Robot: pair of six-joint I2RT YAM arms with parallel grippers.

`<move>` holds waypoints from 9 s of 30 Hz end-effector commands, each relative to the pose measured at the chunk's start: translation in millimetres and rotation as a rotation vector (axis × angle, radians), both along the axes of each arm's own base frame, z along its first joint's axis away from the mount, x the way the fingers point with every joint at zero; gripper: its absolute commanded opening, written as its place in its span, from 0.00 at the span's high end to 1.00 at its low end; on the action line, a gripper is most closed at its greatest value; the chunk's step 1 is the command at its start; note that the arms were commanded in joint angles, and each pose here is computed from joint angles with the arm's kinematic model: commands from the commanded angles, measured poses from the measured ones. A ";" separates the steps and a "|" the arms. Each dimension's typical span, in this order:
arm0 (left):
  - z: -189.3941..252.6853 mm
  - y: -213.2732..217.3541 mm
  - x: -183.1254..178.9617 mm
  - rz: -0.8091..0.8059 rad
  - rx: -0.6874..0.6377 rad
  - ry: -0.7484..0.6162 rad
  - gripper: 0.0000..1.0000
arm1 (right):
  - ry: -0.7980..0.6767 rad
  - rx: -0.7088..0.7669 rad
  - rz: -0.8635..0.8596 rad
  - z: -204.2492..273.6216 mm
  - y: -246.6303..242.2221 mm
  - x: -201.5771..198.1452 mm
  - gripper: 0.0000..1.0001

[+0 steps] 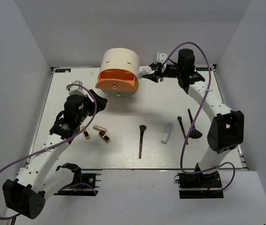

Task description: Organize the makeup

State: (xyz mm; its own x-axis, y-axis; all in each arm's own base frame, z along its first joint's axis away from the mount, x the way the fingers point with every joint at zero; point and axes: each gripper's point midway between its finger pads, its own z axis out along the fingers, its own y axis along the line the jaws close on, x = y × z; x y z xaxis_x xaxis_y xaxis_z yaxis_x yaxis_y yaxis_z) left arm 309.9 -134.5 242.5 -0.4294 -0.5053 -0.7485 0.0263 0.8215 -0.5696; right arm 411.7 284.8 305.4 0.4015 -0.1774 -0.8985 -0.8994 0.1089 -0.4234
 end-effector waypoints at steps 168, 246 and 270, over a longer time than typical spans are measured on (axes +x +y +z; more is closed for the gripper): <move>130.2 -100.7 48.4 -0.757 0.397 -0.793 0.97 | 0.472 0.178 0.571 73.9 93.2 -94.9 0.11; 52.3 -53.1 146.9 -0.958 0.902 -0.569 0.50 | 0.494 0.225 0.266 18.8 -48.8 -72.9 0.11; 159.9 -32.5 145.5 -0.540 0.845 -0.755 0.39 | 0.491 0.147 0.281 5.1 -53.4 -66.4 0.11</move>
